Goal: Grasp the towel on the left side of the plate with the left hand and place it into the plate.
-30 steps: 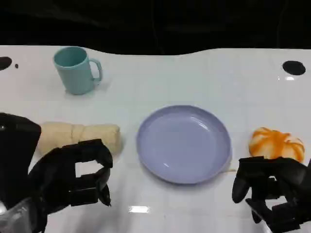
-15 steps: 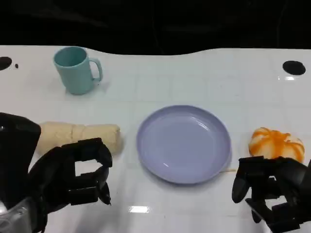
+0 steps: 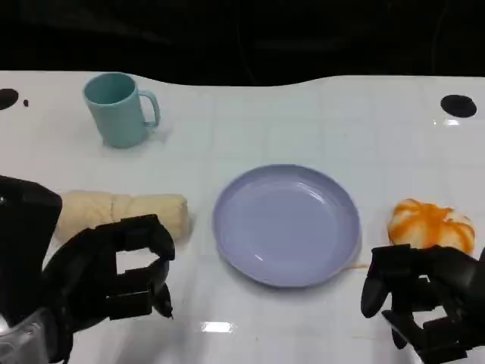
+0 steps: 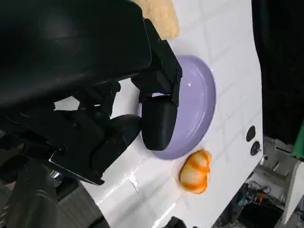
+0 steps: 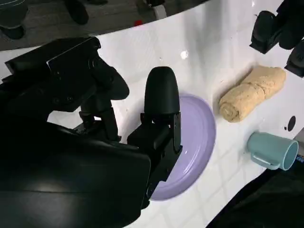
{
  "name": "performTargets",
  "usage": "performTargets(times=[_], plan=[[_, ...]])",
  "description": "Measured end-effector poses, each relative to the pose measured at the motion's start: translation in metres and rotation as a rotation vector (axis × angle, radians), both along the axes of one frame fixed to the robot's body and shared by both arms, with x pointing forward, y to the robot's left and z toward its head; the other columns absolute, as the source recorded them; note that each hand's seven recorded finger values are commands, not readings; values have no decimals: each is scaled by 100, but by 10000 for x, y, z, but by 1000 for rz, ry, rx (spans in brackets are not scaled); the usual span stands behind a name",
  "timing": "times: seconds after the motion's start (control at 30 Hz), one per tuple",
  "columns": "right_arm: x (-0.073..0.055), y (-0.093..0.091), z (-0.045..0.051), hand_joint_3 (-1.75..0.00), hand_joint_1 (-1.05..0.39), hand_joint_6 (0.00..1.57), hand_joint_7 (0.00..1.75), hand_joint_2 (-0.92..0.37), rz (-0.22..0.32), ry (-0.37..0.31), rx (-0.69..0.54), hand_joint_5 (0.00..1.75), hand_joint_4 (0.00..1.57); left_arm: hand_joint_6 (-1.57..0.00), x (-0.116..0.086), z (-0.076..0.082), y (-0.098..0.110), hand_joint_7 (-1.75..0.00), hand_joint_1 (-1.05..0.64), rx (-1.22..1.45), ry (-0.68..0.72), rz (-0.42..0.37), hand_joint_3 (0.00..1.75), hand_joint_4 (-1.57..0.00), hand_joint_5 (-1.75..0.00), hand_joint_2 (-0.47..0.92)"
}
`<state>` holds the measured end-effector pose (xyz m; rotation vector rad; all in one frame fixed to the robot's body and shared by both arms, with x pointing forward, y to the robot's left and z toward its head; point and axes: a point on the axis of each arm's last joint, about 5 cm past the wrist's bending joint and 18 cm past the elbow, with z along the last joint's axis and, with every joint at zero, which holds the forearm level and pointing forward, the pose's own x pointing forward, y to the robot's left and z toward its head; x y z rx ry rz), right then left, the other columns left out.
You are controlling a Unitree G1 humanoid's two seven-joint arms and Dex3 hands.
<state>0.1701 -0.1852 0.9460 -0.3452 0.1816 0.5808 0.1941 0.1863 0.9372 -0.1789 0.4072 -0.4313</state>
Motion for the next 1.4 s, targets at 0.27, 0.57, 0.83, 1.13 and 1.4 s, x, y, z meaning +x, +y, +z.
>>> performTargets(times=[0.27, 0.57, 0.83, 1.13, 1.4], plan=[[-1, 21, -7, -106, 6, 68, 143, -60, 5, 1, 2, 168, 69, -65, 10, 25, 3, -30, -29, 159, -176, 53, 38, -50, -97, 87], [-3, 55, -17, -107, 6, 68, 144, -59, 11, -3, -2, 168, 69, -40, 54, 121, 30, 0, -50, 604, -494, -7, 8, -24, -55, 92], [4, 61, -8, -106, 6, 68, 143, -59, 12, -14, -2, 168, 70, -20, 242, 215, -7, 0, -61, 1107, -691, -88, 4, -14, -38, 92], [-9, 63, -10, -106, 6, 69, 143, -59, 10, -14, 0, 168, 70, -16, 484, 162, -180, 0, -63, 1384, -657, -240, 0, -19, -27, 91], [-23, 64, -10, -106, 6, 69, 143, -60, 10, -12, 1, 169, 69, -21, 765, 23, -255, -1, -60, 1467, -569, -305, 1, -30, -16, 87]])
